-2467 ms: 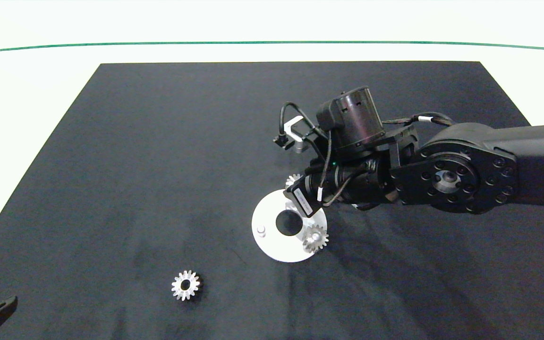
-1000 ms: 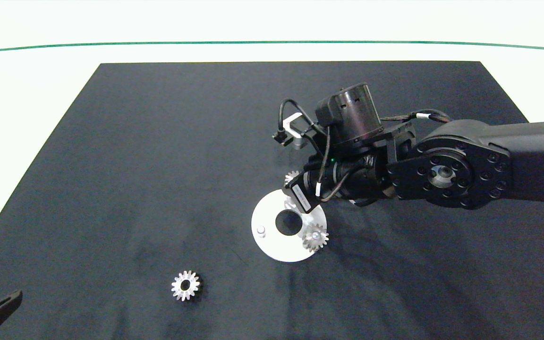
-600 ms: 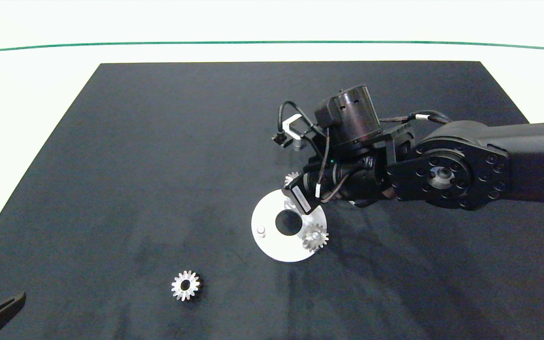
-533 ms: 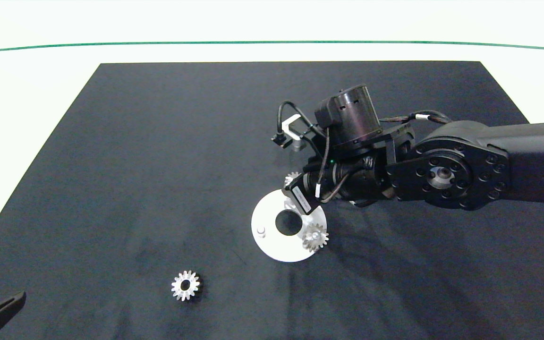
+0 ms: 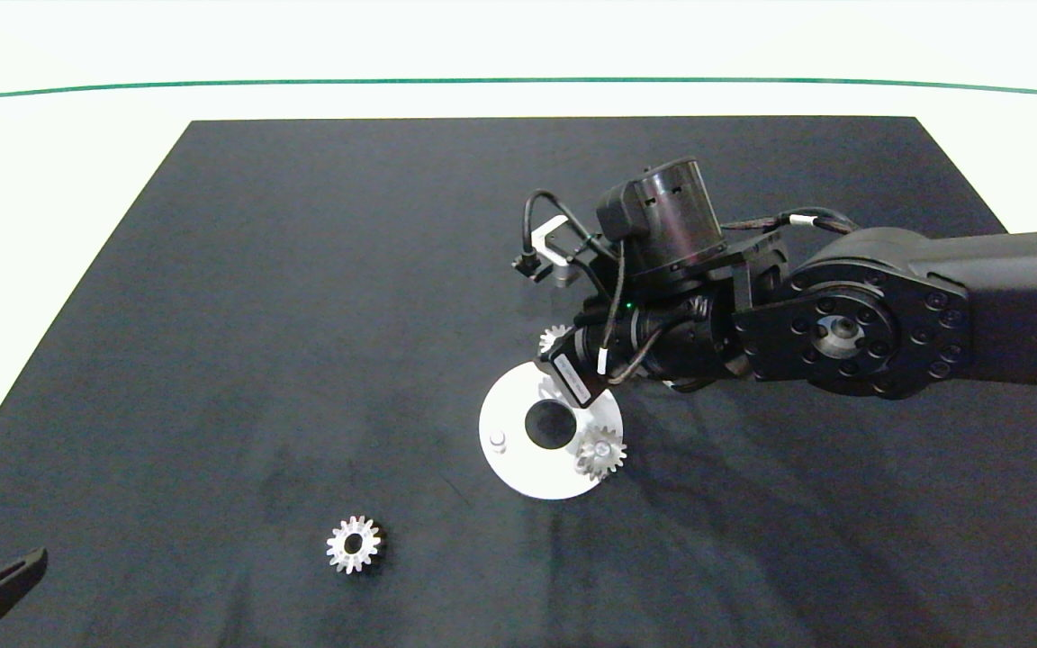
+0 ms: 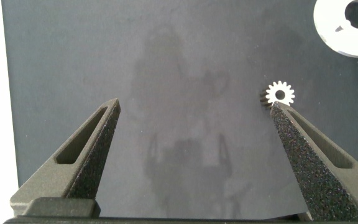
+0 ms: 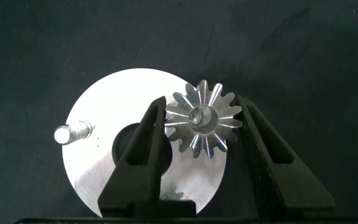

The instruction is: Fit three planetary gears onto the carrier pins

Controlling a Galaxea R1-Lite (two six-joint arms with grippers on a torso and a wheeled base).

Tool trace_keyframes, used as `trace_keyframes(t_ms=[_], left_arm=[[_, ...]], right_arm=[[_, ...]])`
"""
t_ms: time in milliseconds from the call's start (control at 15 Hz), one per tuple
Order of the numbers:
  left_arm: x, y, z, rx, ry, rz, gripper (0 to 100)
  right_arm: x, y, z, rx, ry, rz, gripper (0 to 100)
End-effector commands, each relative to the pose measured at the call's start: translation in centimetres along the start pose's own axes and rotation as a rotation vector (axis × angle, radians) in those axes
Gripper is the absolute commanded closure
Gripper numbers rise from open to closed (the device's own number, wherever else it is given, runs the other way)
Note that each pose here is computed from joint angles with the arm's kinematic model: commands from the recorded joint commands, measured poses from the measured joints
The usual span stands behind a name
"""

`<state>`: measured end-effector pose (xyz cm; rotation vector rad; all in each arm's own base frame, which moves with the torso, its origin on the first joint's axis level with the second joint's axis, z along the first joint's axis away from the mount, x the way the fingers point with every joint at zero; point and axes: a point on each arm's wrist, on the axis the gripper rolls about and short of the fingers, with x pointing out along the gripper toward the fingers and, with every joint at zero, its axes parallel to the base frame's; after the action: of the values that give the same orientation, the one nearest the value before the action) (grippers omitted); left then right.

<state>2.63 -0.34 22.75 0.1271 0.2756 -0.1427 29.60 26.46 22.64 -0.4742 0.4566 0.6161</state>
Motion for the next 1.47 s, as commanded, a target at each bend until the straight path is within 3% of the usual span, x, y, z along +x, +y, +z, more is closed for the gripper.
trace_keyframes(t_ms=[67,867,1467], left_arm=[[0.04,0.0,-0.03,0.002,0.004,0.001,0],[0.19,0.01,0.11,0.002,0.002,0.001,0],[0.23,0.01,0.12,0.0,0.004,0.001,0]], right_arm=[[0.03,0.06,-0.14,-0.006,0.006,0.001,87],[0.2,0.7,-0.53,-0.039,0.021,0.023,87],[0.15,0.25,-0.57,-0.036,0.022,0.011,87]])
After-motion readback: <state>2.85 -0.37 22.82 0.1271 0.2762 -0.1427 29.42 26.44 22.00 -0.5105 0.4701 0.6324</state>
